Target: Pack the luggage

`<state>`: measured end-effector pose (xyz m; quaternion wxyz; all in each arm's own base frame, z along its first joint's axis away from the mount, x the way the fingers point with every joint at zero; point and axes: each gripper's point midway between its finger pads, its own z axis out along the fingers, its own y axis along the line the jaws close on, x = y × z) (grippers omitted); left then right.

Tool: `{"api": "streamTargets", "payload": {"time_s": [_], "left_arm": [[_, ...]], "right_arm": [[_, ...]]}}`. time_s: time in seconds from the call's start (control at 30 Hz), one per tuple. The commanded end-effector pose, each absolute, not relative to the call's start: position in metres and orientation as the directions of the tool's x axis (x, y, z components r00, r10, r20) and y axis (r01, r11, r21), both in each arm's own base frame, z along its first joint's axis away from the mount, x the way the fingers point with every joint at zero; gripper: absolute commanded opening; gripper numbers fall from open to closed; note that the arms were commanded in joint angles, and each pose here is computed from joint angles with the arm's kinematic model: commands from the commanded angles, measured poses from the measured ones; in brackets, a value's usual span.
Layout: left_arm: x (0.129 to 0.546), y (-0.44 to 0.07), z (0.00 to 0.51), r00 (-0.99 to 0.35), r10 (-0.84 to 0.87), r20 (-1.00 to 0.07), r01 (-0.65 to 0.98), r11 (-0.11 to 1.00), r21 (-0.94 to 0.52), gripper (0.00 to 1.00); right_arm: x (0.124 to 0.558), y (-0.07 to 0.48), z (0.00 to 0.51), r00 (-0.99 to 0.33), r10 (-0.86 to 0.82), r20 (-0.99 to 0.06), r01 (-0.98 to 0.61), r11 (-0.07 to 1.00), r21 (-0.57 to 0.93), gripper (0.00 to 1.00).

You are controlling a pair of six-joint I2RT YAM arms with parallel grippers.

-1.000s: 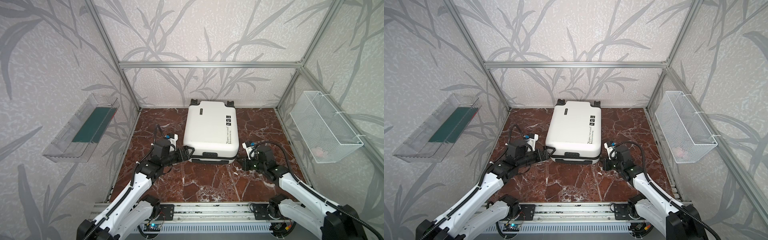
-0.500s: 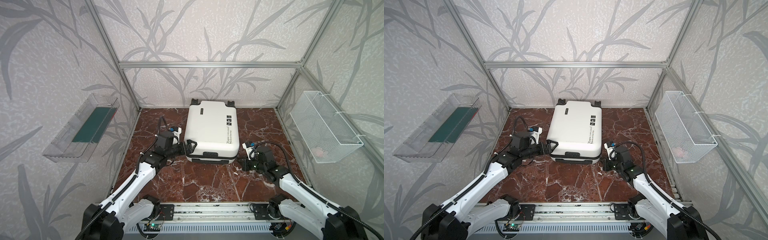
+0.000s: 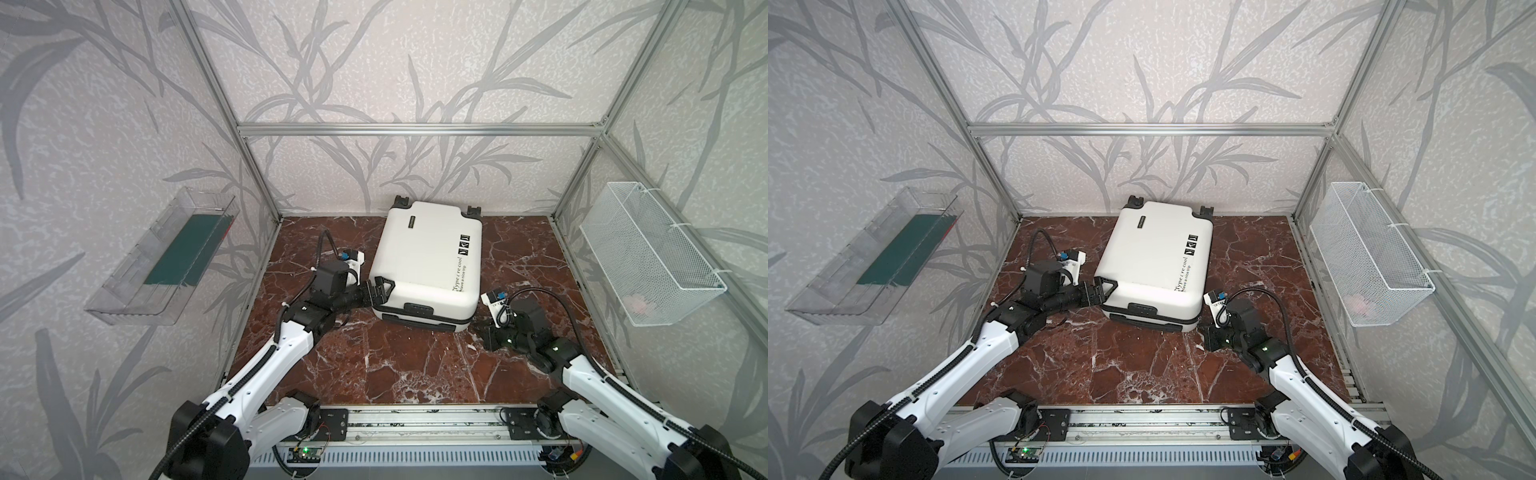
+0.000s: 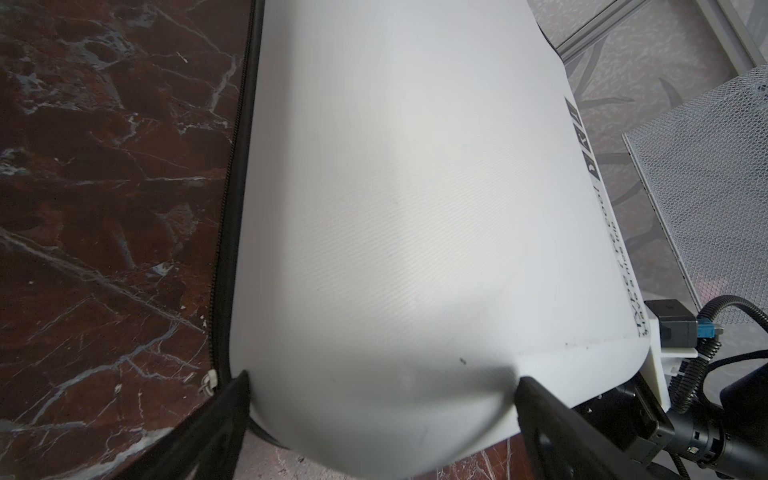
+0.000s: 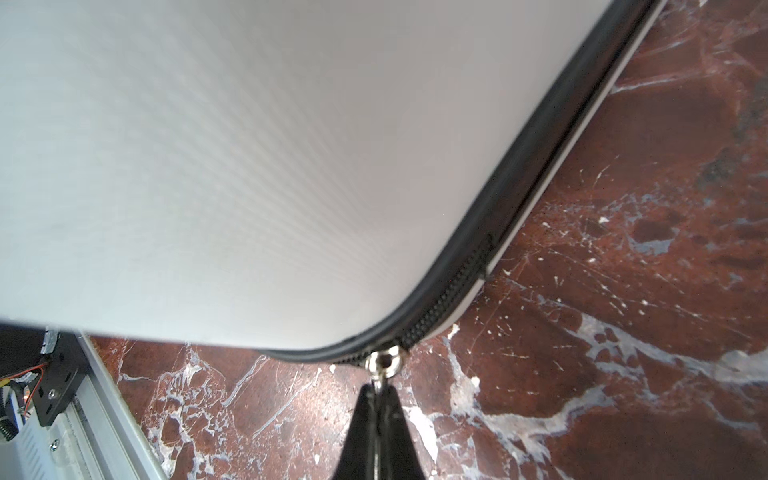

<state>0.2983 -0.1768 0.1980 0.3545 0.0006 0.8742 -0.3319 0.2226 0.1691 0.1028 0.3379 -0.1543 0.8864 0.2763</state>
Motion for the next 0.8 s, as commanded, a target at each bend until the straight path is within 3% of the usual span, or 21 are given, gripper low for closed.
{"api": "streamTargets", "payload": {"time_s": [0.0, 0.3, 0.43, 0.57, 0.77], "left_arm": [[0.301, -0.17, 0.193, -0.741, -0.23, -0.631, 0.21, 0.813, -0.543, 0.99], [0.272, -0.138, 0.198, -0.713, -0.317, -0.625, 0.097, 0.839, -0.536, 0.99], [0.249, -0.144, 0.179, -0.754, -0.388, -0.53, 0.059, 0.763, -0.643, 0.98], [0.235, -0.16, 0.155, -0.789, -0.449, -0.419, 0.03, 0.653, -0.756, 0.87], [0.231, -0.173, 0.137, -0.785, -0.481, -0.391, 0.029, 0.601, -0.799, 0.81]], "right_arm": [[0.224, 0.176, 0.114, -0.698, -0.075, -0.712, -0.486, 0.78, 0.394, 0.0], [0.23, 0.181, 0.121, -0.697, -0.024, -0.717, -0.47, 0.771, 0.431, 0.0], [0.234, 0.184, 0.122, -0.699, 0.0, -0.715, -0.461, 0.764, 0.451, 0.0], [0.239, 0.187, 0.122, -0.703, 0.012, -0.711, -0.455, 0.76, 0.463, 0.0], [0.248, 0.195, 0.124, -0.709, 0.025, -0.704, -0.452, 0.751, 0.482, 0.0]]}}
